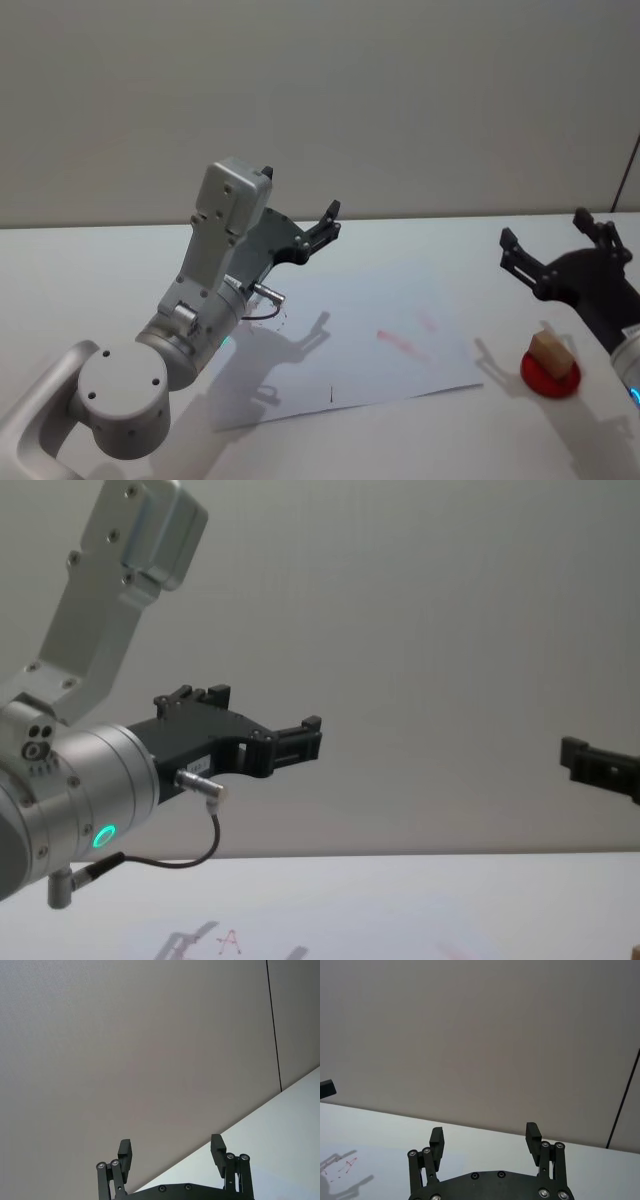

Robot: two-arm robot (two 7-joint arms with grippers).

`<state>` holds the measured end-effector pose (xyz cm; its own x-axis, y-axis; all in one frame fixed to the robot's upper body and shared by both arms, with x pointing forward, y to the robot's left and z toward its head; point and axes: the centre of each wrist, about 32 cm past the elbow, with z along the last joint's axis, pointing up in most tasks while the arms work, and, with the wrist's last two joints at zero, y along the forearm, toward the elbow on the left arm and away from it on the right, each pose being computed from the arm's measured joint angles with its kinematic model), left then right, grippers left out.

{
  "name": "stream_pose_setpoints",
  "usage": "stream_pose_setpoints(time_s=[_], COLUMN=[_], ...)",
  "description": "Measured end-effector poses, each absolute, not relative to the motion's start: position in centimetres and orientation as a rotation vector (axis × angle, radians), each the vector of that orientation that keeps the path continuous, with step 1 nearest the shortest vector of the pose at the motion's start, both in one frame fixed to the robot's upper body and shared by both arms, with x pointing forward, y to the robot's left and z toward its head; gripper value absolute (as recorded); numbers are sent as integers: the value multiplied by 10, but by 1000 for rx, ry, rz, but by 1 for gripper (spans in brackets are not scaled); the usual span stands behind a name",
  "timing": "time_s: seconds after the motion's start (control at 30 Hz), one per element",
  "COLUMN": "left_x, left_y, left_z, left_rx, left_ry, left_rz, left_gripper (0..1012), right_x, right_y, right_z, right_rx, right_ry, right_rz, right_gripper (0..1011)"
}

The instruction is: Use the one hand to pick up the stamp and affix it onto the A4 paper.

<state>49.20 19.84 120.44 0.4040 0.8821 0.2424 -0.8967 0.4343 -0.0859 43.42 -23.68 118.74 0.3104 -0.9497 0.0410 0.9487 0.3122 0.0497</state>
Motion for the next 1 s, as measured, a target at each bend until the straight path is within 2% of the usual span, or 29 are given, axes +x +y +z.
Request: stream_pose_setpoints(time_s=[0.53, 1.0], left_x=[492, 492], left_y=[198, 198], left_z=[1204, 1204], left_rx=[61, 61], left_ry=[-268, -268], left_rz=[1124, 1124], left_gripper=[1001, 1001], right_x=[391, 386], right_y=[-239, -246], right_z=[1181, 1173], right_rx=[-121, -270], right_ry=[34, 121], right_rz=[-1365, -1382], right_gripper=[1001, 1001])
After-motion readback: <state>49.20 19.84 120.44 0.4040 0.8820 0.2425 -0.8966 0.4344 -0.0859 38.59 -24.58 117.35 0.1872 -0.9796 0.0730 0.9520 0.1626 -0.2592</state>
